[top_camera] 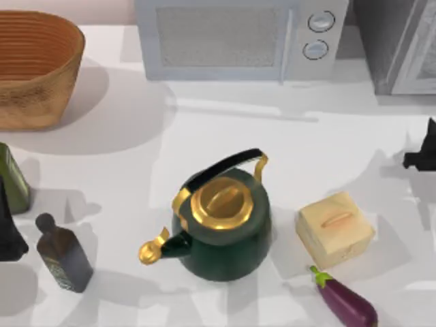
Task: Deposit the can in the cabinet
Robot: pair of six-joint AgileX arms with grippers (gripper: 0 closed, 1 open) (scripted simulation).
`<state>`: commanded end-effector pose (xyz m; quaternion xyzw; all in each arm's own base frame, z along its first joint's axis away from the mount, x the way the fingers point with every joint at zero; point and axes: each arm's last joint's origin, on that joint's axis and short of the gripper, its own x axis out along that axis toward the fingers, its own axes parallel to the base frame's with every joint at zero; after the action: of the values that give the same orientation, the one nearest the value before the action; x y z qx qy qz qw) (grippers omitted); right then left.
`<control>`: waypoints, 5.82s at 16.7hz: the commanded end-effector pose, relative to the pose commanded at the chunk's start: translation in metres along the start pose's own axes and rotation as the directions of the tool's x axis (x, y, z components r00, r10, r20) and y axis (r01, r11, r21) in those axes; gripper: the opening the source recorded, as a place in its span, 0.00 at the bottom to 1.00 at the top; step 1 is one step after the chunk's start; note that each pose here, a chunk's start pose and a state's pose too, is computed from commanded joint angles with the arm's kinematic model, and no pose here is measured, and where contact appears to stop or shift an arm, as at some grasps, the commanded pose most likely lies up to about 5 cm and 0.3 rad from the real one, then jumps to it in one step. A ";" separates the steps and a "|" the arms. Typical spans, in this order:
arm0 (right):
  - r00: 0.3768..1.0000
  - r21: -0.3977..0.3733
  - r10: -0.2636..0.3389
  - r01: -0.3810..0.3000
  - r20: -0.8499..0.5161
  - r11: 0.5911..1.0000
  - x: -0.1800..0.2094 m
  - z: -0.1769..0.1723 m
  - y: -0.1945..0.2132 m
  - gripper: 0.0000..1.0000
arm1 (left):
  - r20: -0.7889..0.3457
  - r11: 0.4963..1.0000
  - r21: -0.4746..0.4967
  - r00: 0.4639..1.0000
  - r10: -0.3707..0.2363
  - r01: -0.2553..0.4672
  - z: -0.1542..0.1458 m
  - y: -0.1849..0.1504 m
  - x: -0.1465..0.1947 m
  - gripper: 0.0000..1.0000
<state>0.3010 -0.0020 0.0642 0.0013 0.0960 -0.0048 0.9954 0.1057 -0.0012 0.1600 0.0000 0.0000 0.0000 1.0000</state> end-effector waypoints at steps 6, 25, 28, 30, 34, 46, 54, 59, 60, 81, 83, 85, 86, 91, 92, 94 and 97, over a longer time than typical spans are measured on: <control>1.000 -0.001 0.000 0.000 -0.004 1.000 -0.006 0.057 0.000 0.00 | 0.000 1.000 0.000 1.000 0.000 0.000 0.000 0.000 0.000 1.00; 1.000 0.001 0.000 0.000 0.020 1.000 -0.057 0.125 0.000 0.00 | 0.000 1.000 0.000 1.000 0.000 0.000 0.000 0.000 0.000 1.00; 0.999 0.000 0.000 0.000 0.046 1.000 -0.086 0.131 0.000 0.00 | 0.000 1.000 0.000 1.000 0.000 0.000 0.000 0.000 0.000 1.00; 0.998 -0.001 0.001 -0.001 0.063 1.000 -0.108 0.131 0.000 0.00 | 0.000 1.000 0.000 1.000 0.000 0.000 0.000 0.000 0.000 1.00; 0.995 -0.002 0.002 -0.002 0.098 1.000 -0.153 0.121 0.000 0.00 | 0.000 1.000 0.000 1.000 0.000 0.000 0.000 0.000 0.000 1.00; 0.982 -0.003 0.009 -0.009 0.187 1.000 -0.210 0.058 -0.001 0.00 | 0.000 1.000 0.000 1.000 0.000 0.000 0.000 0.000 0.000 1.00; 0.981 -0.002 0.010 -0.010 0.191 1.000 -0.211 0.060 -0.001 0.00 | 0.000 1.000 0.000 1.000 0.000 0.000 0.000 0.000 0.000 1.00; 0.981 -0.002 0.009 -0.008 0.192 1.000 -0.220 0.110 0.001 0.00 | 0.000 1.000 0.000 1.000 0.000 0.000 0.000 0.000 0.000 1.00; 0.981 -0.002 0.008 -0.008 0.192 1.000 -0.222 0.125 0.002 0.00 | 0.000 1.000 0.000 1.000 0.000 0.000 0.000 0.000 0.000 1.00; 0.981 -0.002 0.010 -0.010 0.191 1.000 -0.131 0.428 0.049 0.00 | 0.000 1.000 0.000 1.000 0.000 0.000 0.000 0.000 0.000 1.00; 0.981 -0.002 0.010 -0.010 0.191 1.000 -0.130 0.430 0.050 0.00 | 0.000 1.000 0.000 1.000 0.000 0.000 0.000 0.000 0.000 1.00; 0.981 -0.002 0.010 -0.010 0.191 1.000 -0.130 0.430 0.050 0.00 | 0.000 1.000 0.000 1.000 0.000 0.000 0.000 0.000 0.000 1.00; 0.981 0.001 0.007 -0.007 0.192 1.000 -0.130 0.429 0.048 0.00 | 0.000 1.000 0.000 1.000 0.000 0.000 0.000 0.000 0.000 1.00; 0.981 0.000 0.007 -0.007 0.192 1.000 -0.116 0.442 0.050 0.00 | 0.000 1.000 0.000 1.000 0.000 0.000 0.000 0.000 0.000 1.00; 0.981 0.000 0.007 -0.007 0.192 1.000 -0.110 0.447 0.050 0.00 | 0.000 1.000 0.000 1.000 0.000 0.000 0.000 0.000 0.000 1.00; 0.981 0.000 0.007 -0.007 0.192 1.000 -0.095 0.457 0.051 0.00 | 0.000 1.000 0.000 1.000 0.000 0.000 0.000 0.000 0.000 1.00; 0.981 0.000 0.007 -0.007 0.192 1.000 -0.067 0.471 0.053 0.00 | 0.000 1.000 0.000 1.000 0.000 0.000 0.000 0.000 0.000 1.00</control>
<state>0.3258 0.0495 0.5394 0.0013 -0.0003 -0.0014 1.0000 0.1057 -0.0012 0.1600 0.0000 0.0000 0.0000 1.0000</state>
